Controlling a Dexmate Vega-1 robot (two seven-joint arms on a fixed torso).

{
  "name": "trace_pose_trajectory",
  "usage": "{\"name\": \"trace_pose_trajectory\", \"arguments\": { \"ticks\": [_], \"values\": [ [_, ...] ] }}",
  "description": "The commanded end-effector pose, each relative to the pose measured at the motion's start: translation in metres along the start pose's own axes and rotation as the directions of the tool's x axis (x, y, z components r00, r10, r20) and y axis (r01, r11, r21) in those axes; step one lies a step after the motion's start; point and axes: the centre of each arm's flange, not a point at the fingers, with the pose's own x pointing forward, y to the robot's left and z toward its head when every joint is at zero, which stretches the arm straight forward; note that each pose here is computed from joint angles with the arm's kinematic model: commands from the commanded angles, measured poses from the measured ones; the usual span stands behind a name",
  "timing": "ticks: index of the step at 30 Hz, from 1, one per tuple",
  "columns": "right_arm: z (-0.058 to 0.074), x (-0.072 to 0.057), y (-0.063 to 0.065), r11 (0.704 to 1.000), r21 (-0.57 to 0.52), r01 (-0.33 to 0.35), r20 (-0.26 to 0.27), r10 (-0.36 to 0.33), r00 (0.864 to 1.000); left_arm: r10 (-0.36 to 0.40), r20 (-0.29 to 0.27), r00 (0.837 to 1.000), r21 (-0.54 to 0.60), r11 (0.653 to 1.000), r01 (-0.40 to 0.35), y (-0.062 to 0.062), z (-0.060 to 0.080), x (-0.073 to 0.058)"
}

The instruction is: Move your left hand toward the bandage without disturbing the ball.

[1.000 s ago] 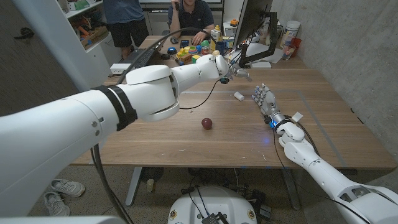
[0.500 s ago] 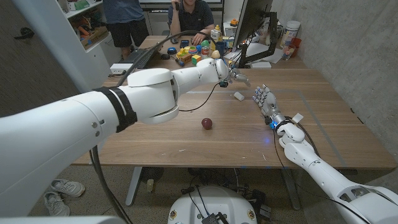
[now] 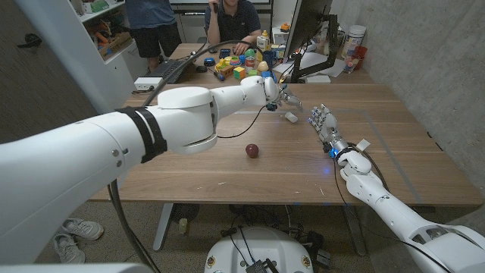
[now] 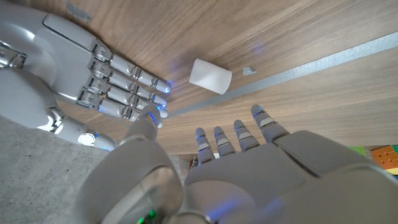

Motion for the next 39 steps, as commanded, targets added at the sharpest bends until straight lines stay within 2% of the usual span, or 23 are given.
{"name": "trace_pose_trajectory", "arguments": {
  "ticks": [1,39],
  "values": [
    [-0.0016,0.0006,-0.0019,1.000,0.007,0.001,-0.003,-0.001,1.000,-0.008,-0.002,1.000,0.015,1.000,0.008,-0.0048,0.0004,0.0011],
    [-0.0020,-0.0028,-0.0050,1.000,0.013,0.009,0.000,-0.009,1.000,-0.011,0.000,1.000,0.016,1.000,0.011,-0.0069,0.0020,0.0015]
  ]
}}
